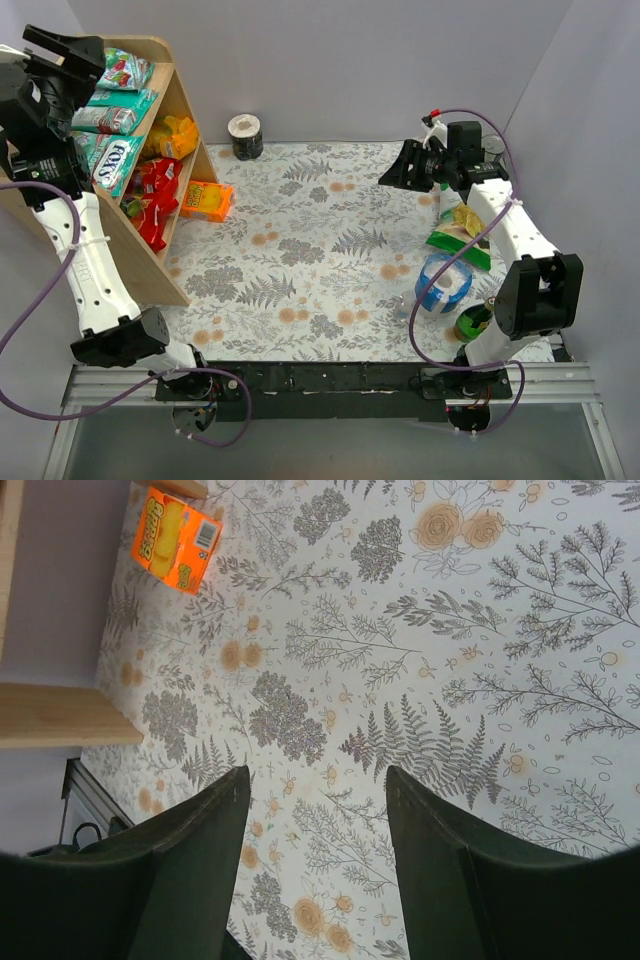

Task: Place and organize the candy bags onto the shelf

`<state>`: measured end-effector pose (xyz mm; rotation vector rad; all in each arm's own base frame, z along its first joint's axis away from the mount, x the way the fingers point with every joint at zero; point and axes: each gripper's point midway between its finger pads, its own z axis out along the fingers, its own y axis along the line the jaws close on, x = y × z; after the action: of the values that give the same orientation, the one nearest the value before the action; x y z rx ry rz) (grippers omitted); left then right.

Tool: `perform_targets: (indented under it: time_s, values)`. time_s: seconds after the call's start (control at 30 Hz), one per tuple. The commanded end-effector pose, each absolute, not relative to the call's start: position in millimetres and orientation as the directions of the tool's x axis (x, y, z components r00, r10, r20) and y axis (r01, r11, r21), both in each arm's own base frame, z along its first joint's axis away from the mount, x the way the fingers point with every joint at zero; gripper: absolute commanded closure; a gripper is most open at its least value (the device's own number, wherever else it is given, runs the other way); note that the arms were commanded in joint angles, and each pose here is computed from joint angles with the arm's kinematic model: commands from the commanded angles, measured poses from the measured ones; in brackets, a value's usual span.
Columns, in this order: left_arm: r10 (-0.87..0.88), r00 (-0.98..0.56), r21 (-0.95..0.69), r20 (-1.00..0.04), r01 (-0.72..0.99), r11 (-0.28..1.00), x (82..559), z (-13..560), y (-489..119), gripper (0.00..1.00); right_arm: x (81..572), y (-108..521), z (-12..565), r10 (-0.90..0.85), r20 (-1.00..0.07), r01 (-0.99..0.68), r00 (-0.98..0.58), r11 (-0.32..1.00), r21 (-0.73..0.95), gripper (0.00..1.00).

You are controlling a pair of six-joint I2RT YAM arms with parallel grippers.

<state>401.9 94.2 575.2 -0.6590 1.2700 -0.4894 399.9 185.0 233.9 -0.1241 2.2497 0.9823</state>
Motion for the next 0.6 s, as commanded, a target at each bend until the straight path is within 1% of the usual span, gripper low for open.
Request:
perform_targets:
  time_s: [0.0,0.03,0.07,0.13,0.17,0.2,0.23,0.27,0.3,0.33,0.37,0.43,0.47,0.57]
  values:
    - [-0.621,0.124,-0.582,-0.774,0.246,0.775,398.6,593.5,22.0,0.30,394.3,181.7,257.0,0.163,-0.675,-0.386,-0.720,0.715,0.583,0.35]
    - [-0.609,0.105,-0.567,-0.786,0.271,0.778,400.7,592.5,8.7,0.29,393.5,181.4,260.2,0.165,-0.681,-0.389,-0.714,0.715,0.581,0.35]
    - [-0.579,0.069,-0.529,-0.813,0.328,0.782,404.0,589.8,-21.5,0.29,393.8,179.5,259.8,0.168,-0.681,-0.382,-0.713,0.721,0.578,0.35]
    - [-0.562,0.026,-0.515,-0.827,0.365,0.775,411.6,580.7,-50.0,0.30,392.7,177.6,263.0,0.171,-0.692,-0.383,-0.701,0.728,0.569,0.34]
    - [-0.553,-0.015,-0.509,-0.833,0.414,0.755,409.4,577.4,-79.8,0.30,393.2,176.0,263.6,0.175,-0.695,-0.377,-0.697,0.735,0.564,0.34]
    - [-0.534,-0.032,-0.493,-0.845,0.433,0.755,411.1,571.8,-96.1,0.30,393.8,174.5,264.5,0.178,-0.698,-0.374,-0.694,0.739,0.560,0.33]
    - [-0.527,-0.041,-0.494,-0.849,0.417,0.763,415.6,563.9,-105.0,0.30,392.1,173.8,266.1,0.178,-0.703,-0.374,-0.688,0.743,0.555,0.33]
    - [-0.516,-0.072,-0.491,-0.853,0.443,0.750,412.4,558.0,-130.3,0.30,393.6,170.6,266.3,0.185,-0.707,-0.362,-0.682,0.755,0.547,0.32]
    - [-0.497,-0.086,-0.479,-0.864,0.446,0.756,413.4,550.8,-141.1,0.30,393.5,169.0,266.9,0.189,-0.710,-0.356,-0.678,0.761,0.543,0.31]
    - [-0.494,-0.096,-0.486,-0.864,0.413,0.770,420.0,540.5,-147.4,0.30,392.8,168.3,269.2,0.194,-0.717,-0.355,-0.670,0.764,0.539,0.31]
    - [-0.475,-0.142,-0.485,-0.869,0.438,0.757,413.4,530.6,-176.5,0.30,394.1,165.3,265.9,0.203,-0.716,-0.336,-0.668,0.776,0.534,0.30]
    - [-0.433,-0.168,-0.461,-0.886,0.436,0.773,412.5,512.7,-203.2,0.30,395.0,161.3,267.8,0.225,-0.717,-0.314,-0.659,0.785,0.534,0.30]
    - [-0.413,-0.200,-0.458,-0.889,0.429,0.779,407.8,495.8,-228.5,0.30,396.6,157.5,264.7,0.234,-0.716,-0.294,-0.658,0.796,0.530,0.29]
    - [-0.386,-0.271,-0.467,-0.882,0.393,0.792,407.7,458.2,-260.4,0.29,399.7,143.9,265.0,0.285,-0.712,-0.223,-0.641,0.819,0.528,0.29]
